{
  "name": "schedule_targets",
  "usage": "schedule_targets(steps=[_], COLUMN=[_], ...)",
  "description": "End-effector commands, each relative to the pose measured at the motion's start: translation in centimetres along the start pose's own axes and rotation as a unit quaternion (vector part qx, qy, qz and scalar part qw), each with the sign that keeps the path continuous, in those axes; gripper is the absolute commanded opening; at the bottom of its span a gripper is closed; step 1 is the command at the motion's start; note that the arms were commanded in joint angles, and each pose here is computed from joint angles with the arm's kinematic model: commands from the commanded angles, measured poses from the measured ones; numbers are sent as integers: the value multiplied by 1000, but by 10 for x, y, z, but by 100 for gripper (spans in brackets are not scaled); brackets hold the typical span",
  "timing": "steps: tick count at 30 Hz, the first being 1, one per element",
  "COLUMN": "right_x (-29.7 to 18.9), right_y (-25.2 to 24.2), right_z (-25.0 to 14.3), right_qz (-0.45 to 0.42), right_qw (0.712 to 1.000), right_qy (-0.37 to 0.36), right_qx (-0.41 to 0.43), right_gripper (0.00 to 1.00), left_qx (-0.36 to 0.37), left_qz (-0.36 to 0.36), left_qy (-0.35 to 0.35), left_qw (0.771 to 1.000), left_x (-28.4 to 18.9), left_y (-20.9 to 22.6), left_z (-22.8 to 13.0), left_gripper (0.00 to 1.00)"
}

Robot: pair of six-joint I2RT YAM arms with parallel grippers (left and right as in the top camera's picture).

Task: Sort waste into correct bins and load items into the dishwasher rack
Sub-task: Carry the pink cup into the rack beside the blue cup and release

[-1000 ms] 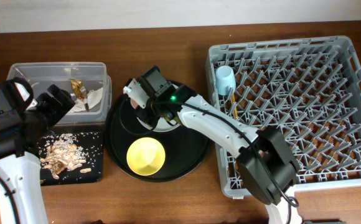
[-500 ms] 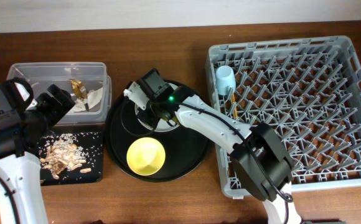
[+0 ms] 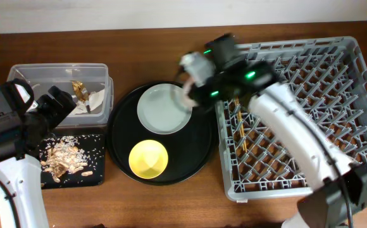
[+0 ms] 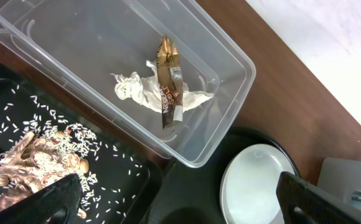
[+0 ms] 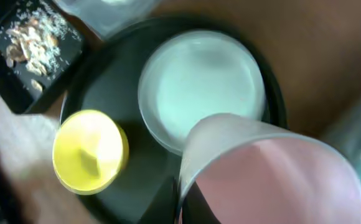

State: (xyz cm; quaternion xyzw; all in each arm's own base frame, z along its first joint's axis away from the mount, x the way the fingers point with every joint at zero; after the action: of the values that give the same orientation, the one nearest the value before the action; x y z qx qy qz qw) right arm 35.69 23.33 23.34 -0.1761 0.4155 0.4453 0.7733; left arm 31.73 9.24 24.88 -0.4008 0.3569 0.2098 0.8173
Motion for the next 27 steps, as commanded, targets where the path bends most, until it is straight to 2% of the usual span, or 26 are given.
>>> schedule_targets(steps=[1,4,7,12,18,23,27], right_x=[-12,-24,-19,-14,6,12,12], right_y=[-19,-37,-56,-62,-75,-77,-78], right_z=[-24,-46,-76,-106,-139,-144,-144], right_qz=[121,176,178,234,225,227,224], right_qw=[989,975,967,939,935,935,936], right_qy=[-36,-85,-98,-199,-207,-204,-206], right_qx=[78,108,153,154,178,181,177], right_gripper=[4,4,4,4,5,29,28], left_qx=[-4,-4,-4,-4,-4,-4,-4], left_qz=[-6,-6,-6,-6,-6,-6,-6], left_qy=[-4,-4,-4,-4,-4,-4,-4], left_qw=[1000,1000,1000,1000,1000,1000,1000], left_x=[-3,-3,-3,-3,-3,-3,-3], left_y=[-2,-2,-2,-2,-2,-2,-2], left_z=[3,3,3,3,3,3,3], left_gripper=[99,99,99,99,99,99,99])
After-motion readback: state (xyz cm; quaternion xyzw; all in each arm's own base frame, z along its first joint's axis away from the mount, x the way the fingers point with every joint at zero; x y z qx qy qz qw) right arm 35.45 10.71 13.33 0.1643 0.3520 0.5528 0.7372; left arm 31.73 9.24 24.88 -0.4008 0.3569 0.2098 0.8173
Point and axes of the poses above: each gripper's point midway between its finger pads, its own x axis out along the fingers, its own y axis along the line the jaws close on, z = x × y, the point moved 2 cm from there along -x, back along the fingers, and after that the axes turned 13 degrees about -x, right-handed, at the moved point
